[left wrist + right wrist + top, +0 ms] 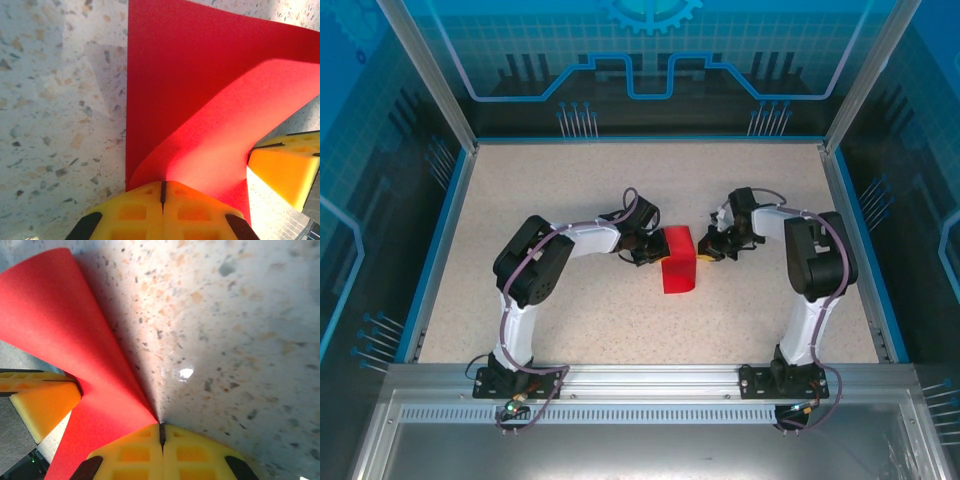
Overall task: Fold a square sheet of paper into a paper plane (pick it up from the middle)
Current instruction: Fold the square sheet of paper in half at the center of the table.
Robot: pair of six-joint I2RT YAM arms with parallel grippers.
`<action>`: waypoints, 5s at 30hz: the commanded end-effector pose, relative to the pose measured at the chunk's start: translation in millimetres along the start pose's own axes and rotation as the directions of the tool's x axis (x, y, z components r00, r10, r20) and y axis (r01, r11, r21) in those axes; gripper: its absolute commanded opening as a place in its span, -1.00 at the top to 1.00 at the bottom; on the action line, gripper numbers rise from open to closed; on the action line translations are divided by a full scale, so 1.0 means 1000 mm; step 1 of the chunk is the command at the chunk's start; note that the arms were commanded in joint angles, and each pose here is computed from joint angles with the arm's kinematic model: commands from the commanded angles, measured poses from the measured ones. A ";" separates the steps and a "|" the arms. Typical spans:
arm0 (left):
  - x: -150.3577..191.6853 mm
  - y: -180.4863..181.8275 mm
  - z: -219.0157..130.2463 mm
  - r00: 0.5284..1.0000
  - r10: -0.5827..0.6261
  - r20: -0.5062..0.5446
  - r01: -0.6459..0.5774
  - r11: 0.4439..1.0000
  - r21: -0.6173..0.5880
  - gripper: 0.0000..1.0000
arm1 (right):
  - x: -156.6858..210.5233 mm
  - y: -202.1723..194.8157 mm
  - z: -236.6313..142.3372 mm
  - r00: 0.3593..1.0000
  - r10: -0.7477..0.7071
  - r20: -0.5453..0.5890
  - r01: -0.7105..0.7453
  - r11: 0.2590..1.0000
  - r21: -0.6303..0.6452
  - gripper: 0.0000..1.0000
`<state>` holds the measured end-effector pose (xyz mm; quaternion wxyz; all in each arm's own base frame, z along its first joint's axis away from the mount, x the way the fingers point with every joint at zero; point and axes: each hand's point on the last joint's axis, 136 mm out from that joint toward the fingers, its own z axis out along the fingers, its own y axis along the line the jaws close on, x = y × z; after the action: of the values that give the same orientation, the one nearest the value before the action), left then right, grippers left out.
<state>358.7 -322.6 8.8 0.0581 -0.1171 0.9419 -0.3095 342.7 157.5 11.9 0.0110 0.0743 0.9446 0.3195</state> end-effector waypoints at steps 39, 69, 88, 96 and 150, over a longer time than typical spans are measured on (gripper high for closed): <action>0.058 0.130 0.020 0.978 -0.171 -0.118 0.105 0.897 -0.430 0.96 | -0.052 0.058 -0.027 0.973 -0.089 0.214 0.118 0.985 -0.123 1.00; 0.058 0.130 0.018 0.980 -0.152 -0.127 0.084 0.899 -0.431 0.96 | -0.103 0.002 -0.025 0.951 0.034 0.309 -0.021 0.999 -0.045 1.00; 0.053 0.127 0.020 0.986 -0.104 -0.131 0.041 0.907 -0.419 0.96 | 0.049 0.050 0.018 0.993 -0.114 -0.031 0.112 0.992 -0.052 1.00; 0.052 0.128 0.019 0.987 -0.103 -0.121 0.043 0.905 -0.423 0.97 | 0.067 0.029 0.025 0.993 -0.082 -0.083 0.082 0.997 -0.004 1.00; 0.023 0.115 0.021 0.981 0.124 -0.150 -0.177 0.891 -0.419 0.98 | 0.070 0.024 -0.019 0.994 -0.086 0.073 0.086 0.996 0.008 1.00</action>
<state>362.6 -323.1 9.8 0.0826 0.0074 0.9603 -0.2664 263.9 170.5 20.2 0.0306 0.0577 0.9512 0.3017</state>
